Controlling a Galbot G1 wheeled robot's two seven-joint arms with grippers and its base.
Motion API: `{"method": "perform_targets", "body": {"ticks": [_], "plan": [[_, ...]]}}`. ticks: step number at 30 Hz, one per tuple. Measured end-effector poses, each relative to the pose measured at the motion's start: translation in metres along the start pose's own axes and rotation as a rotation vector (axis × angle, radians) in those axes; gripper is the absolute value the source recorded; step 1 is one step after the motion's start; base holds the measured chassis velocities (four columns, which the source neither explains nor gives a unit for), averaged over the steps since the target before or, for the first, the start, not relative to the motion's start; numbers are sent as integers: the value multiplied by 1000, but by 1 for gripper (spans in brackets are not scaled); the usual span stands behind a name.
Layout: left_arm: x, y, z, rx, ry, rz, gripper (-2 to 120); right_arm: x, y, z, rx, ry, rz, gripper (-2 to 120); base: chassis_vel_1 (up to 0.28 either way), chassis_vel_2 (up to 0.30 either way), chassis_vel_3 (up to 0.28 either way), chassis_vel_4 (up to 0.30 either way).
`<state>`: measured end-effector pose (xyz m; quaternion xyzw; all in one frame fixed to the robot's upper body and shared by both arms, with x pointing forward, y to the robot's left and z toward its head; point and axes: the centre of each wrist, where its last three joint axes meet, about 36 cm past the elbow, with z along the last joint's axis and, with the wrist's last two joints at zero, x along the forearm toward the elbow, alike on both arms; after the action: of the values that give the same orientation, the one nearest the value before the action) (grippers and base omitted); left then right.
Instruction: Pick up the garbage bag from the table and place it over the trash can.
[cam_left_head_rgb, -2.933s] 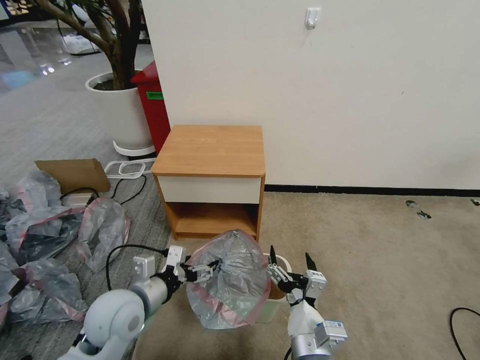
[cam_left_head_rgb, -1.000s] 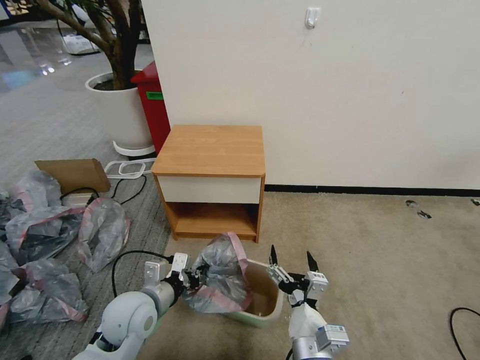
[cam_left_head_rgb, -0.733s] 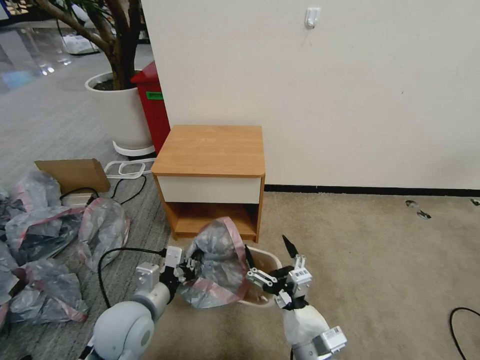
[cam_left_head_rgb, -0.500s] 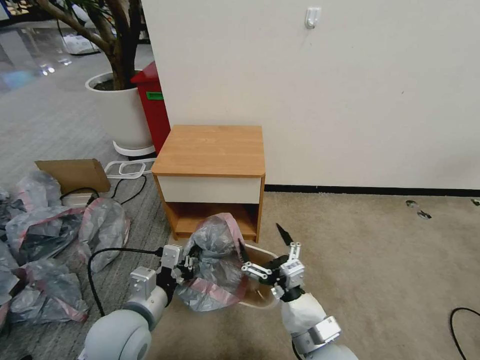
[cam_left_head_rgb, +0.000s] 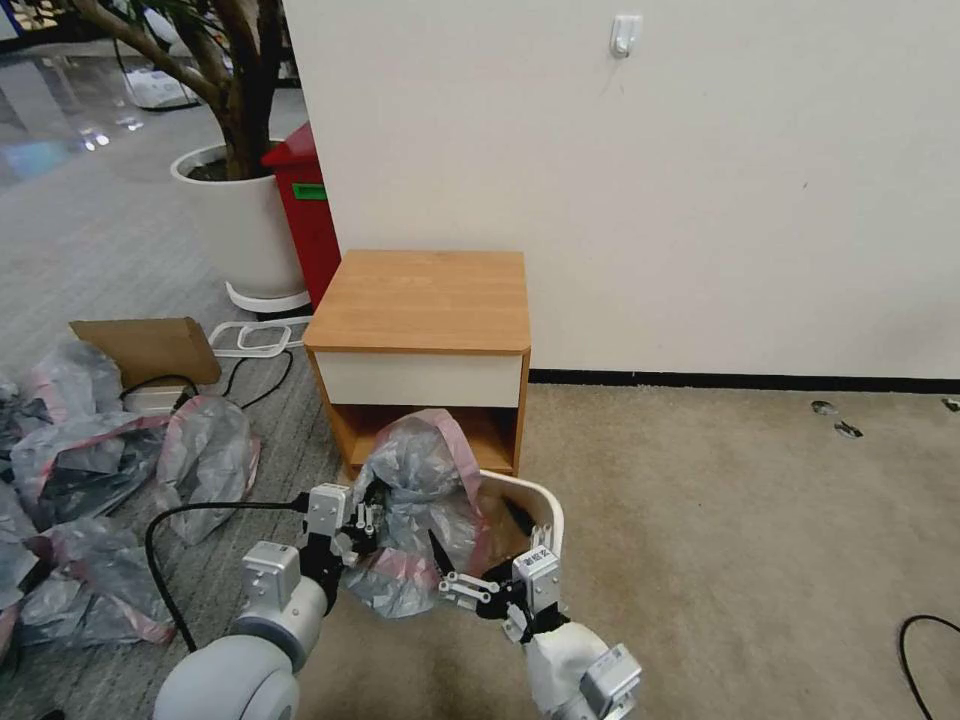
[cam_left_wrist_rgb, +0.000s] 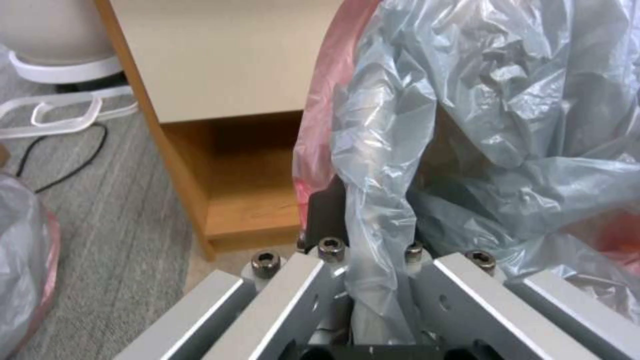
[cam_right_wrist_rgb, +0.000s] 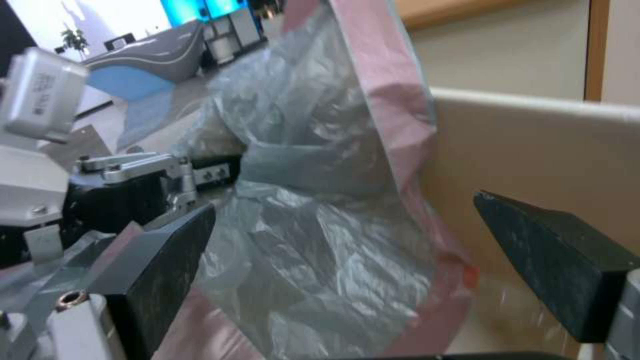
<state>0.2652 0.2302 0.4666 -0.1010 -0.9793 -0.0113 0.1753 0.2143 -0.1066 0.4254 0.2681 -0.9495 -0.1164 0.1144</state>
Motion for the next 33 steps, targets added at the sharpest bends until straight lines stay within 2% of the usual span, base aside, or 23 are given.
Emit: {"method": "perform_targets", "body": {"ticks": [6, 9, 21, 24, 25, 27, 28, 31, 32, 33], "plan": [[5, -4, -4, -7, -11, 13, 0, -12, -8, -14, -79, 64, 27, 99, 0, 0, 0, 0], [9, -6, -7, -16, -14, 25, 0, -24, -10, -26, -187, 148, 40, 99, 0, 0, 0, 0], [13, -7, -6, -17, -5, 29, 0, -52, -25, -30, -223, 154, 49, 96, 0, 0, 0, 0], [13, -6, -6, -17, -5, 25, 0, -55, -28, -28, -219, 151, 54, 86, 0, 0, 0, 0], [13, -6, -6, -17, -5, 25, 0, -55, -28, -28, -219, 151, 54, 86, 0, 0, 0, 0], [13, -6, -6, -15, -5, 24, 0, -56, -29, -26, -217, 148, 60, 75, 0, 0, 0, 0], [13, -6, -6, -15, -5, 24, 0, -56, -29, -26, -217, 148, 60, 75, 0, 0, 0, 0], [13, -7, -6, -11, -6, 24, 0, -56, -29, -24, -214, 140, 62, 59, 0, 0, 0, 0], [13, -7, -6, -11, -6, 24, 0, -56, -29, -24, -214, 140, 62, 59, 0, 0, 0, 0], [13, -7, -6, -10, -6, 24, 0, -56, -29, -24, -213, 139, 61, 54, 0, 0, 0, 0]]}}
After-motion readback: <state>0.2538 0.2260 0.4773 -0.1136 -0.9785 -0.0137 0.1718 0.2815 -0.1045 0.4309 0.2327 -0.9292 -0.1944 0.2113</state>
